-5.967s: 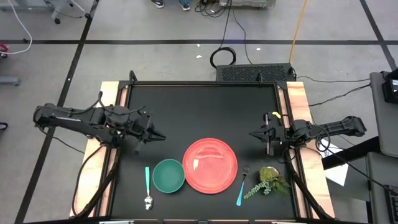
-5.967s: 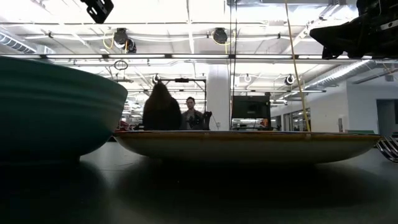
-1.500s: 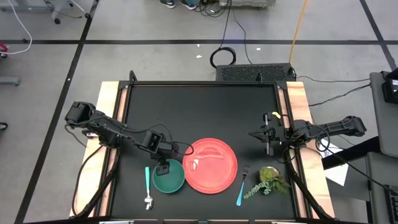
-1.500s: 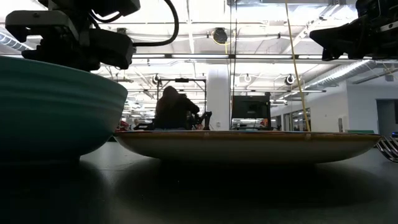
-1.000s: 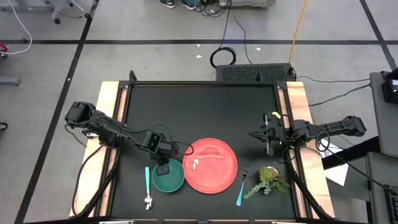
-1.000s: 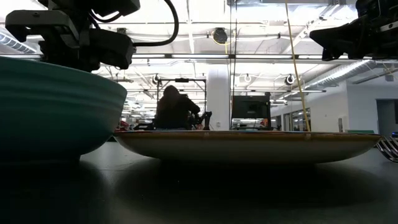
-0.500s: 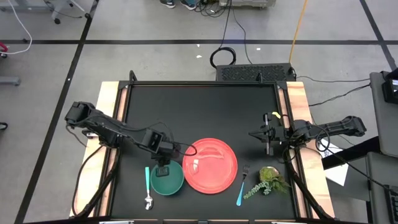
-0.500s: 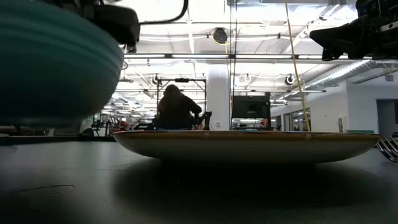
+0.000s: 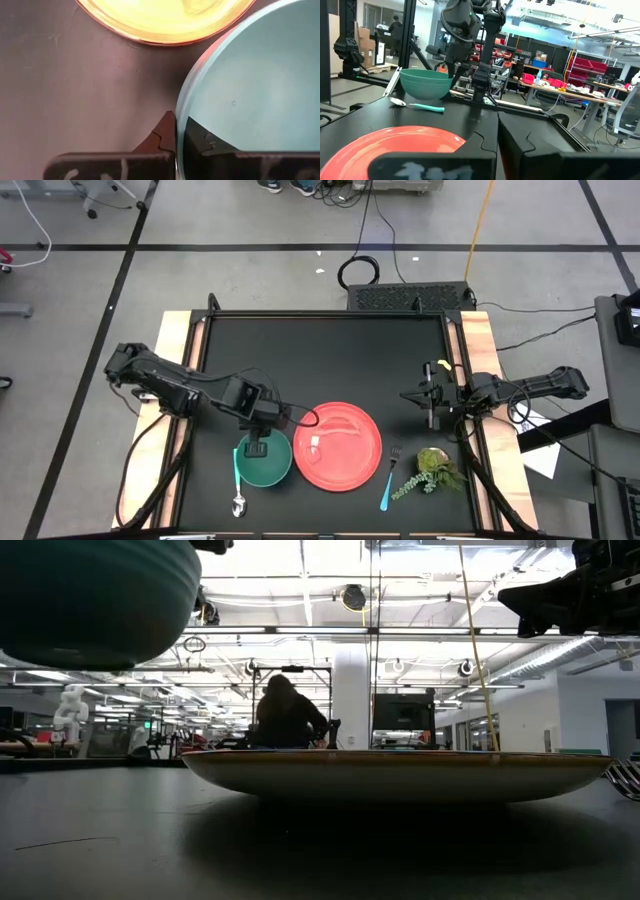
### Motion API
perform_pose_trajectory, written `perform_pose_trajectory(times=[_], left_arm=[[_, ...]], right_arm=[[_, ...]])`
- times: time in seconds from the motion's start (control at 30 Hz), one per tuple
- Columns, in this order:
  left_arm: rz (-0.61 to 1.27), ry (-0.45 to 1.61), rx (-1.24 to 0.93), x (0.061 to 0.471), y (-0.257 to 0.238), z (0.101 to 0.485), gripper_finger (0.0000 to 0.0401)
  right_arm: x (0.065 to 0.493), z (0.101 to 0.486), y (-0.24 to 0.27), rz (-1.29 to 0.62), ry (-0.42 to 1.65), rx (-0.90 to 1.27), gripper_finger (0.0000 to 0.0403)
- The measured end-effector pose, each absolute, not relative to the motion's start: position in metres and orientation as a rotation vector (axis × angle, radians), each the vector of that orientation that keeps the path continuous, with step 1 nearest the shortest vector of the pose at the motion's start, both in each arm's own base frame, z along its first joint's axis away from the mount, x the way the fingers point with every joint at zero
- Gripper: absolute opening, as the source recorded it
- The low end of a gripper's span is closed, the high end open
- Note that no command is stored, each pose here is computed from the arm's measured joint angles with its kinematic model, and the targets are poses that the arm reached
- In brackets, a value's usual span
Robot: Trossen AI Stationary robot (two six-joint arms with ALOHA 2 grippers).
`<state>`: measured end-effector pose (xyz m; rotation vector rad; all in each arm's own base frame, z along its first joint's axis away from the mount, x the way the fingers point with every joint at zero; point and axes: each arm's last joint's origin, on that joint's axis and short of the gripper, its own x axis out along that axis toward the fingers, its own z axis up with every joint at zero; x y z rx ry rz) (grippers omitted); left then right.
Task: Set table place
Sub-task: Put the green bowl on the orange plate
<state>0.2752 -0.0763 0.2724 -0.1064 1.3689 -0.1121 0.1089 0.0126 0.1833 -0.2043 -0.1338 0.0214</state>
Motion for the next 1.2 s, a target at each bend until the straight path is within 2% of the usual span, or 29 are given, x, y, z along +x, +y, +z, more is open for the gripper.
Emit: perform_pose_trajectory(times=[0.27,0.43,0.8,1.07,1.2], left_arm=[[-0.110,1.357,-0.094,0.277,-0.074,0.274,0.0004],[-0.136,1.276,-0.063,0.284,-0.075,0.276,0.0006],[-0.102,1.381,-0.071,0.322,-0.055,0.238,0.0005],[-0.191,1.266,-0.051,0.358,-0.059,0.272,0.0005],[-0.169,1.270,-0.017,0.380,-0.051,0.278,0.0004]], right_arm=[[0.109,0.183,0.013,0.022,-0.134,-0.204,0.0000],[0.109,0.183,0.013,0.021,-0.134,-0.204,0.0000],[0.109,0.183,0.013,0.021,-0.134,-0.205,0.0000],[0.109,0.183,0.013,0.021,-0.134,-0.205,0.0000],[0.109,0.183,0.013,0.021,-0.134,-0.205,0.0000]])
